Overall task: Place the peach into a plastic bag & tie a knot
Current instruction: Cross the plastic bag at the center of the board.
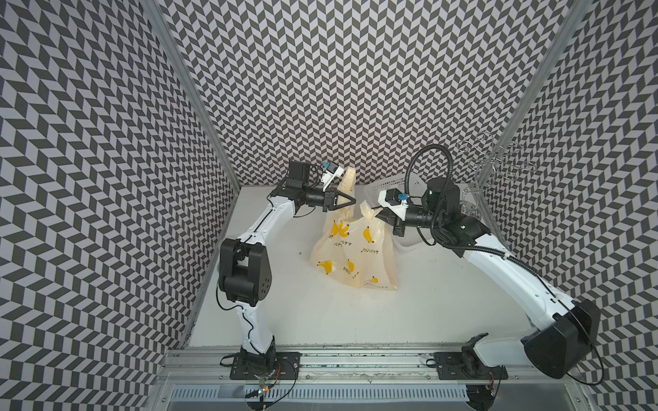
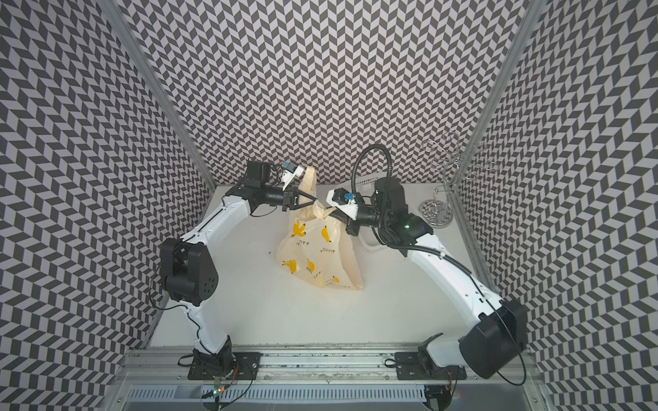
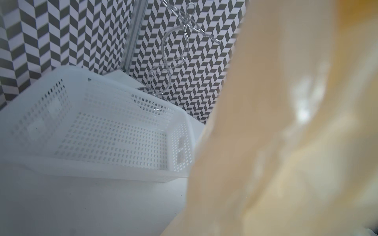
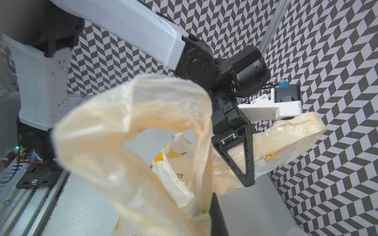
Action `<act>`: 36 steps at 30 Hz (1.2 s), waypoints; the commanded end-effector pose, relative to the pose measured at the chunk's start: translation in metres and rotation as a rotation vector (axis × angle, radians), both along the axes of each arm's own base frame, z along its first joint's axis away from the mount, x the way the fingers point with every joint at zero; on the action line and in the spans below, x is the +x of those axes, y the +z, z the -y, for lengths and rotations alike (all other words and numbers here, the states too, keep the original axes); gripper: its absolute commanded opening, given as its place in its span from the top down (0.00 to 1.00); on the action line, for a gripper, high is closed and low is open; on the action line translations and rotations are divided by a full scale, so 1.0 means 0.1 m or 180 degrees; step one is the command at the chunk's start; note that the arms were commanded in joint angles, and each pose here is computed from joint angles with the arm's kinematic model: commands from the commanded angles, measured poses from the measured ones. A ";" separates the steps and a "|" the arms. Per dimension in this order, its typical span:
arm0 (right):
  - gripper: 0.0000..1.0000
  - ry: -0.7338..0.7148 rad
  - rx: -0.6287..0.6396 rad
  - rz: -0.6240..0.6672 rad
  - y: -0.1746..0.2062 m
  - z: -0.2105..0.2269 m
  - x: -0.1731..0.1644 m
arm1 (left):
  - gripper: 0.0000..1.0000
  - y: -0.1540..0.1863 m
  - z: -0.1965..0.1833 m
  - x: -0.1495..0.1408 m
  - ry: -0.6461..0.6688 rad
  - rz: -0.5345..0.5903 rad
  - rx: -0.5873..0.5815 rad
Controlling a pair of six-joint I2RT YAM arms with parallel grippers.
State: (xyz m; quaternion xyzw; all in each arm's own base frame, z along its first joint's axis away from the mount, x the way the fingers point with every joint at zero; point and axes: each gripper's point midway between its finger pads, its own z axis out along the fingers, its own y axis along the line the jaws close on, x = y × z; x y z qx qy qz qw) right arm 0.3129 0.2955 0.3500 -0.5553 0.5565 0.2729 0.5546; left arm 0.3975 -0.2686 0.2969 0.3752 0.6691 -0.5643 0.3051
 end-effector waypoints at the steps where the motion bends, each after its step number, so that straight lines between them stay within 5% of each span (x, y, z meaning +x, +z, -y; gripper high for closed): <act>1: 1.00 0.0144 -0.0064 0.0235 0.03 -0.09 0.01 | 1.00 0.11 -0.02 -0.19 0.0051 0.0019 0.0122; 10: 1.00 -0.0046 -0.0563 0.0208 -0.28 -0.29 0.30 | 0.92 -0.32 0.25 -0.33 0.0048 -0.0023 0.0796; 25: 1.00 -0.0155 -0.0732 0.0283 -0.35 -0.28 0.42 | 0.65 0.10 0.22 -0.64 -0.0415 0.0346 0.0319; 32: 1.00 -0.0112 -0.0653 0.0257 -0.33 -0.32 0.42 | 0.40 0.13 0.28 -0.78 -0.0560 0.0434 0.0274; 36: 1.00 -0.0085 -0.0613 0.0250 -0.32 -0.32 0.39 | 0.36 0.15 0.25 -0.76 -0.0502 0.0515 0.0291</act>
